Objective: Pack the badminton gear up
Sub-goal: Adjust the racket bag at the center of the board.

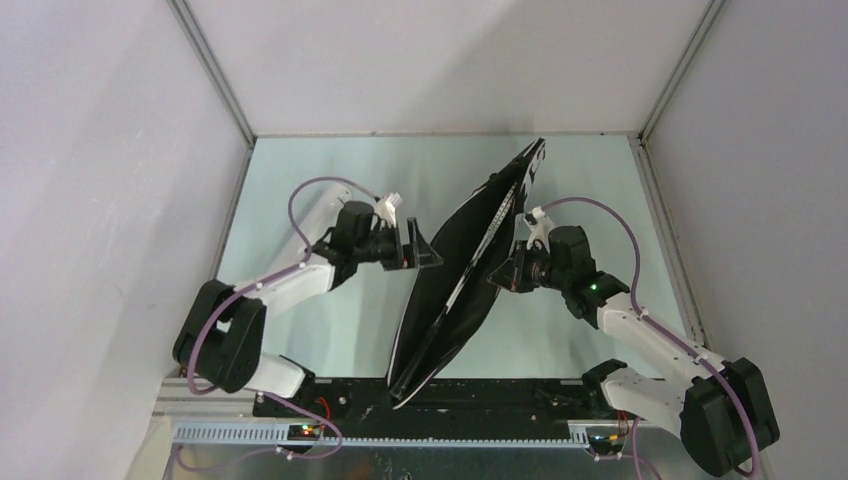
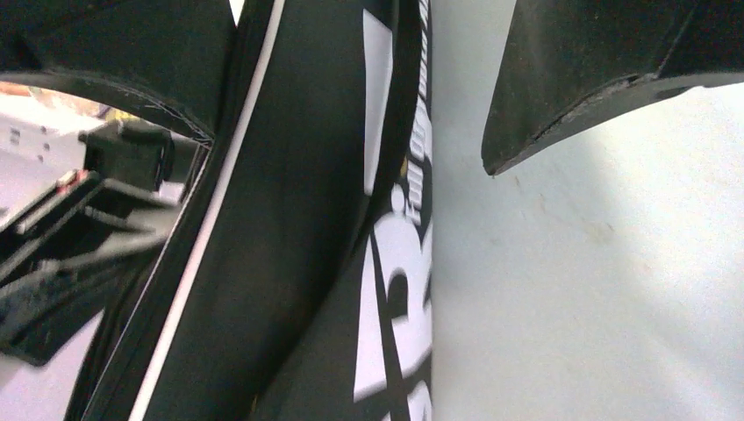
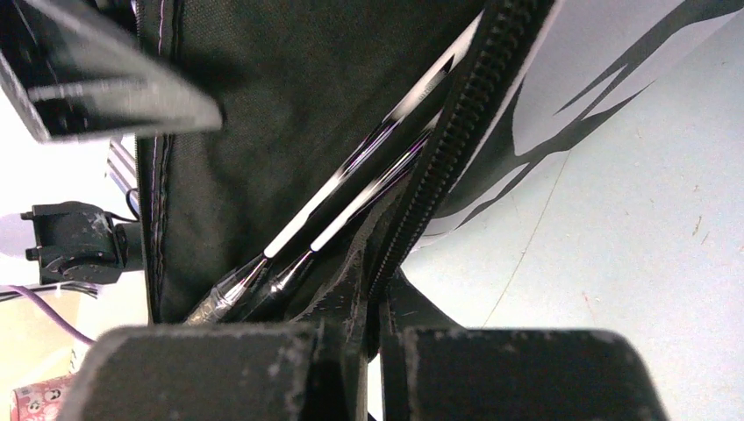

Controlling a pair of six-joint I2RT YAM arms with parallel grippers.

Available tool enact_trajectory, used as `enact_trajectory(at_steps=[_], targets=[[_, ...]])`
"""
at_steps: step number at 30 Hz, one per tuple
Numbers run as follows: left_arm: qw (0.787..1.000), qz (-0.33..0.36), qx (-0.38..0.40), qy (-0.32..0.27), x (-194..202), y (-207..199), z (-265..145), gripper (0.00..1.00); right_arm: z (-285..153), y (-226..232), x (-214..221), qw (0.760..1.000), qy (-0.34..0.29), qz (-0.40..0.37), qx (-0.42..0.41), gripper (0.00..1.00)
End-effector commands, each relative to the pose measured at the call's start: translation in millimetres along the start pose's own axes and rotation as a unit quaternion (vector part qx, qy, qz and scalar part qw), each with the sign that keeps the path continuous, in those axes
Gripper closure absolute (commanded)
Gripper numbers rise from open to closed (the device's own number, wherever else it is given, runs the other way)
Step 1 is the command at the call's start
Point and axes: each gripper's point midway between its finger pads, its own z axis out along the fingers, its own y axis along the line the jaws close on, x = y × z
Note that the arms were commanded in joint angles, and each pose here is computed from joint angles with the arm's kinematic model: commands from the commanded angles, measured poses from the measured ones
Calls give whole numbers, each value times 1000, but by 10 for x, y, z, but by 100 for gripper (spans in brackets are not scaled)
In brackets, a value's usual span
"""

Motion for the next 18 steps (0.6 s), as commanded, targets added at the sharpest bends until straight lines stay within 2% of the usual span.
enact_trajectory(at_steps=[1,10,13,15,18], targets=[[995,37,92,-17,137,-453,-210,0,-33,55,-80,1000,-15,-26,-10,100],[993,65,69,65,919,-417,-298,0,-50,111,-43,999,-9,-34,-20,100],[993,75,28,91,1140,-345,-349,0,-82,150,-57,999,-13,-38,-27,100],[992,86,8,95,1220,-313,-394,0,-109,198,-89,998,-21,-43,-35,100],[992,90,21,83,1225,-416,-463,0,-144,291,-137,997,-31,-46,-53,100]])
